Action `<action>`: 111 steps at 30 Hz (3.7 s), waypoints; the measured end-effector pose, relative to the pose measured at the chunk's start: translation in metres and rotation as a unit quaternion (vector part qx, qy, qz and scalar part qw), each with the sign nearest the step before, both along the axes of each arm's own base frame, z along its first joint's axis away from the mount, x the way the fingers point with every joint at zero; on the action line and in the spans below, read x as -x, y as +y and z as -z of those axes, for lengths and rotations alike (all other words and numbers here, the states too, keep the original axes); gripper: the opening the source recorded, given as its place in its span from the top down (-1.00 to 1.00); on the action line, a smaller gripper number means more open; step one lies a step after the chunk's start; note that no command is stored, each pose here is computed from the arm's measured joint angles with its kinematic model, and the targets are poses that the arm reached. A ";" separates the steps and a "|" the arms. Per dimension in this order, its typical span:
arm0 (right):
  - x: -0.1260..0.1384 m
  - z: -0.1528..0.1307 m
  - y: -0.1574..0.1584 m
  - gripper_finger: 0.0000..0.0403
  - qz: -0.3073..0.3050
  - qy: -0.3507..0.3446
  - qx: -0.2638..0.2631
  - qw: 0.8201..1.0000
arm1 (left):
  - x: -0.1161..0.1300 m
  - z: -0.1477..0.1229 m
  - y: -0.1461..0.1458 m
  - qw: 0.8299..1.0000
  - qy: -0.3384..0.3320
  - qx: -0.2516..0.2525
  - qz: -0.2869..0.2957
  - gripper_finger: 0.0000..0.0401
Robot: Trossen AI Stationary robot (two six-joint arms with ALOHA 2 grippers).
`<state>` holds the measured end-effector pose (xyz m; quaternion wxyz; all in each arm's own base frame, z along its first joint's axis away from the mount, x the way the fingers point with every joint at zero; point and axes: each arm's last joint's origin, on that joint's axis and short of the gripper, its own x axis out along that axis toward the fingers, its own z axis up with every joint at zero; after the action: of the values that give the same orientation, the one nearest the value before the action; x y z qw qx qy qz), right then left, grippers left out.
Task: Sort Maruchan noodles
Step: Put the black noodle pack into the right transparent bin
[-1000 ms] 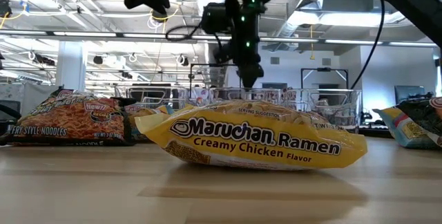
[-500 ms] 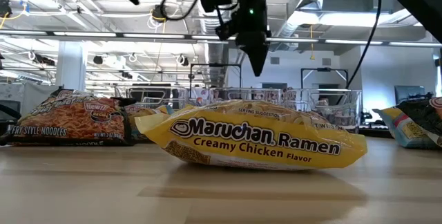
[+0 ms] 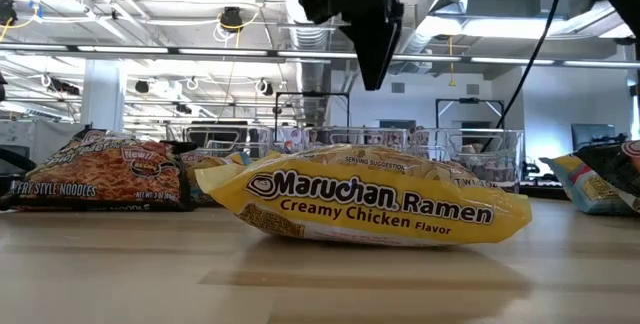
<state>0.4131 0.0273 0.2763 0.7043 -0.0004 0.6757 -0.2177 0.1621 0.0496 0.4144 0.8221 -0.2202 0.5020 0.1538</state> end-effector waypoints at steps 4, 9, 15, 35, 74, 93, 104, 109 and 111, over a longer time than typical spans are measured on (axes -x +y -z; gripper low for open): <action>0.002 0.000 0.021 0.04 0.006 -0.009 -0.004 1.000 | -0.004 0.000 -0.014 1.000 0.000 0.010 0.024 0.49; 0.005 0.001 0.044 0.04 0.008 -0.009 -0.045 0.999 | -0.007 0.003 -0.031 0.999 0.009 0.021 0.038 0.49; 0.011 0.001 0.069 0.04 -0.018 -0.003 -0.066 0.998 | -0.008 0.018 -0.052 0.997 0.049 0.047 0.046 0.49; 0.025 0.001 0.118 0.04 -0.056 -0.005 -0.066 0.996 | -0.018 0.084 -0.088 0.981 0.142 0.113 0.061 0.31; 0.031 0.002 0.136 0.04 -0.050 -0.018 -0.068 0.996 | -0.076 0.193 -0.100 0.978 0.111 -0.061 0.163 0.23; 0.029 0.002 0.132 0.04 -0.040 -0.021 -0.066 0.997 | -0.093 0.231 -0.104 0.962 0.191 -0.055 0.185 0.24; 0.025 0.003 0.130 0.04 -0.019 -0.035 -0.070 0.997 | -0.093 0.230 -0.105 0.965 0.187 -0.037 0.182 0.77; 0.025 0.003 0.129 0.04 -0.006 -0.037 -0.069 0.997 | -0.092 0.230 -0.105 0.964 0.188 -0.038 0.186 0.97; 0.026 0.003 0.128 0.04 -0.005 -0.037 -0.062 0.997 | -0.092 0.230 -0.105 0.964 0.187 -0.033 0.187 0.99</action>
<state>0.3874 0.1555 0.2733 0.7282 0.0480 0.6618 -0.1715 0.2543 -0.0558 0.1845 0.7345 -0.0619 0.6738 0.0521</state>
